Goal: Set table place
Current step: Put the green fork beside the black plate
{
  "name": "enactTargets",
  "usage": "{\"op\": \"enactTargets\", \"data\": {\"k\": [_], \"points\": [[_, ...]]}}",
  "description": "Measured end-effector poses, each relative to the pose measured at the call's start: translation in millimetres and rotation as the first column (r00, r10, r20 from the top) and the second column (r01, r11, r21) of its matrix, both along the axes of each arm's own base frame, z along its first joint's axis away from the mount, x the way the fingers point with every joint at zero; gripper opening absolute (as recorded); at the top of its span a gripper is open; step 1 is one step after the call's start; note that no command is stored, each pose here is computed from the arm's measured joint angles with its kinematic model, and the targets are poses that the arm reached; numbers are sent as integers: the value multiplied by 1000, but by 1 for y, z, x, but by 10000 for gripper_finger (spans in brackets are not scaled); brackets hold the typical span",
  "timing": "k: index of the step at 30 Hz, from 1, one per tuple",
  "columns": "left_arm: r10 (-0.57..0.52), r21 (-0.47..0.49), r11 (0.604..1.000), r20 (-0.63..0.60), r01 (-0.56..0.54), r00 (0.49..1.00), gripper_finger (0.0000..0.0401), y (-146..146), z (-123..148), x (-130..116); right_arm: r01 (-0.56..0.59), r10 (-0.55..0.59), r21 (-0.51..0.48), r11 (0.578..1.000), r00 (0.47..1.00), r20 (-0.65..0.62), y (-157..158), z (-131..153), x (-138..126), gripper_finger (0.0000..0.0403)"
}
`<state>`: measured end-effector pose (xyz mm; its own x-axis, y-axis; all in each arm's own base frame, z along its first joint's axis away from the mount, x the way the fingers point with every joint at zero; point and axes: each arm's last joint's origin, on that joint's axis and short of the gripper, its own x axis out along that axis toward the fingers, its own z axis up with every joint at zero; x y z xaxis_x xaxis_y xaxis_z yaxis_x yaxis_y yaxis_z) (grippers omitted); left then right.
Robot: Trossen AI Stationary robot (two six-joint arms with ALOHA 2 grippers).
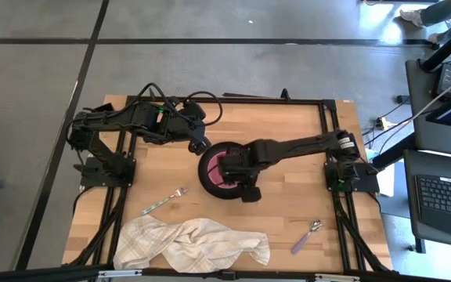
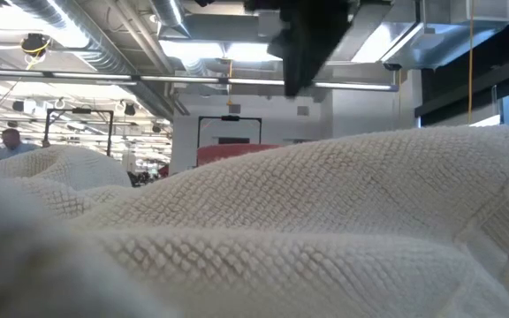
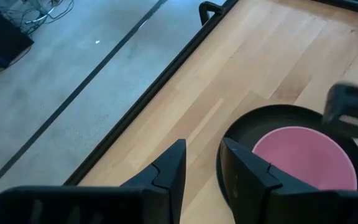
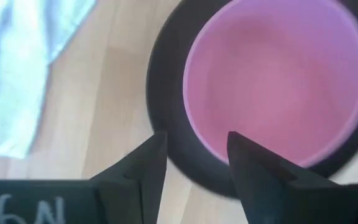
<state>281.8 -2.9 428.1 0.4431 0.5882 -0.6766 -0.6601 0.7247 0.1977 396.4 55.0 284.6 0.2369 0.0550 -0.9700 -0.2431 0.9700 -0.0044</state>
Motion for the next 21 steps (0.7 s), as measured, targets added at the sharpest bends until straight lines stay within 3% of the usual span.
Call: {"op": "enactTargets", "data": {"k": [3,6,10,15,21], "points": [[1,-18,1000,6,-1,1000,94,0,0,0,24,-25,13,1000,999,21,0,26,-3,170],[11,-101,995,9,-10,1000,94,-2,-2,-1,102,-104,42,994,994,32,-1,46,-6,170],[55,-181,981,-69,-67,996,94,-7,-8,-12,169,-169,53,984,986,1,-1,64,-16,170],[43,-240,968,-95,-65,994,94,-21,-13,-19,171,-168,32,985,983,-70,4,71,-27,170],[70,-329,939,-102,-100,992,94,-41,-26,-20,94,-93,29,995,994,-51,18,76,-33,170]]}}
